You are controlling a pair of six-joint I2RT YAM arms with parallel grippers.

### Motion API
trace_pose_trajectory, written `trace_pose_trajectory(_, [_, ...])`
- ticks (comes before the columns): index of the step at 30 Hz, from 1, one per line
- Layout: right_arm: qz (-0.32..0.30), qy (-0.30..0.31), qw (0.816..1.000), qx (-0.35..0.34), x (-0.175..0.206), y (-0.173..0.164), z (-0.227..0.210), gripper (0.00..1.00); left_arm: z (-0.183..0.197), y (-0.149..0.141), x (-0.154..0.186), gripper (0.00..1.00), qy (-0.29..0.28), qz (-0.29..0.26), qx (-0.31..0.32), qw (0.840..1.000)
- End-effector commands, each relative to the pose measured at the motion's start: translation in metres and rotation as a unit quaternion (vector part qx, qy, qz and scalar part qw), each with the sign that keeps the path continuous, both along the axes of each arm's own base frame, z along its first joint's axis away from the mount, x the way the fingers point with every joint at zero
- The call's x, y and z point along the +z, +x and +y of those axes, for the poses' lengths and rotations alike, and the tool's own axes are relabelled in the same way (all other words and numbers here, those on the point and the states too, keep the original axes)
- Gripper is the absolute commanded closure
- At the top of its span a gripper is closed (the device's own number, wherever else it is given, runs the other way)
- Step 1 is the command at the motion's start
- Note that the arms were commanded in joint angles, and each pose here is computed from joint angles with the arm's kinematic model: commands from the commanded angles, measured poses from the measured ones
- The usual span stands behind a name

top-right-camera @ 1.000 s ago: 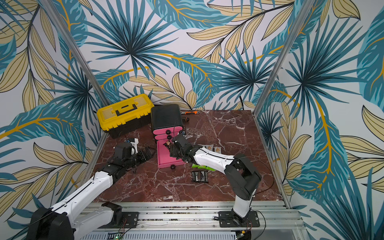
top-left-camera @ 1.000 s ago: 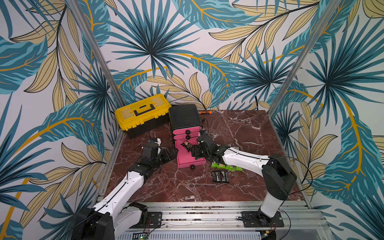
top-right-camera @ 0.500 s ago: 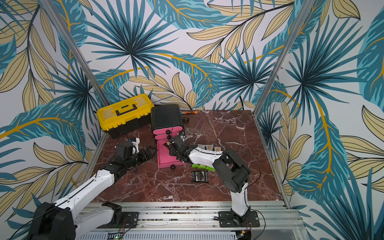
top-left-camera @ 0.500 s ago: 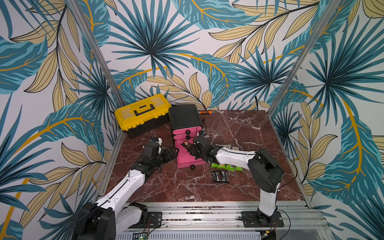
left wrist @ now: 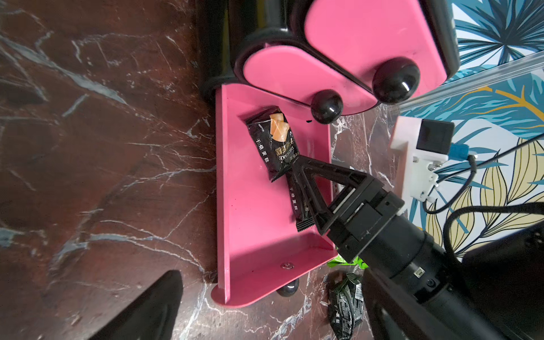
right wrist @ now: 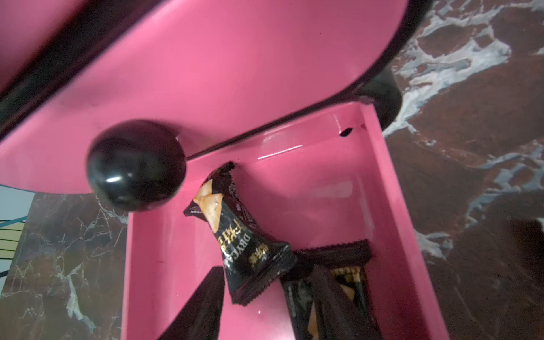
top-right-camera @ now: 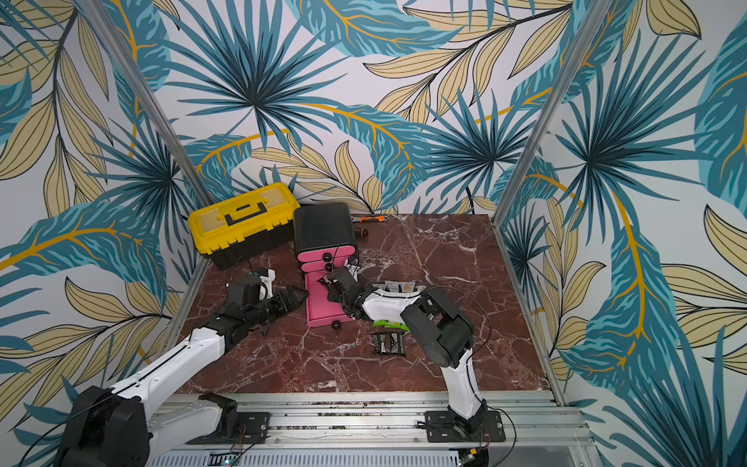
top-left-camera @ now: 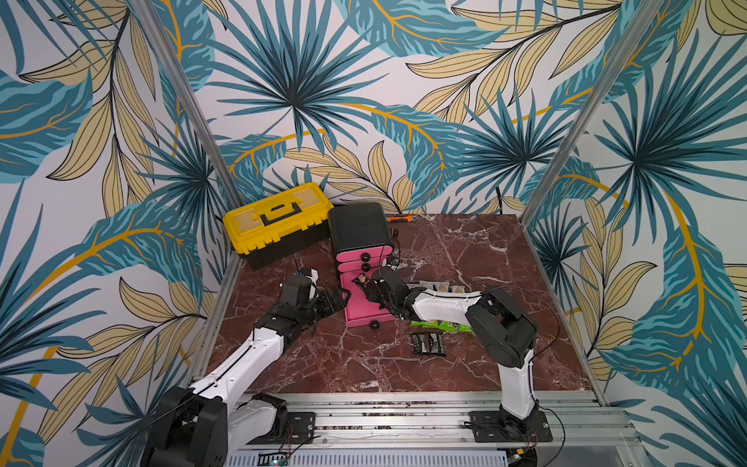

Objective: Take the cookies out of the drawer
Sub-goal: Pick up the cookie from the drawer.

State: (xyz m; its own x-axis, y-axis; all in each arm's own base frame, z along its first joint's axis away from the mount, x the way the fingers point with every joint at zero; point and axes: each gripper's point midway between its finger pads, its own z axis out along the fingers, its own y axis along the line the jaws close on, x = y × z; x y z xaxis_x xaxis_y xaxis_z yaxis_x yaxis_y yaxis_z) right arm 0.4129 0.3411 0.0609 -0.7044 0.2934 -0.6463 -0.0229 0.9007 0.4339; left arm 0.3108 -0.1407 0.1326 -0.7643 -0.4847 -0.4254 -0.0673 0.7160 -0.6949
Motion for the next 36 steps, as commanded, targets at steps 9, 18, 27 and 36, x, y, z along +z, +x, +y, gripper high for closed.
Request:
trace_pose_trajectory(9, [0.018,-0.021,1.000,0.001,-0.031,0.000,0.006,0.67,0.000,-0.004,-0.009,0.00,-0.001,-0.001,-0.009,1.000])
trace_pose_trajectory(18, [0.012,-0.027,0.999,0.017,-0.021,-0.007,0.007,0.86,0.000,-0.005,-0.005,0.00,-0.005,-0.001,-0.009,1.000])
trace_pose_trajectory(27, [0.010,-0.013,1.000,0.014,-0.001,-0.020,-0.004,0.93,0.004,-0.011,0.002,0.00,-0.003,-0.005,-0.001,1.000])
trace_pose_trajectory(36, [0.011,0.005,1.000,0.028,0.025,-0.055,-0.008,0.96,0.007,-0.017,0.009,0.00,-0.009,-0.006,0.008,1.000])
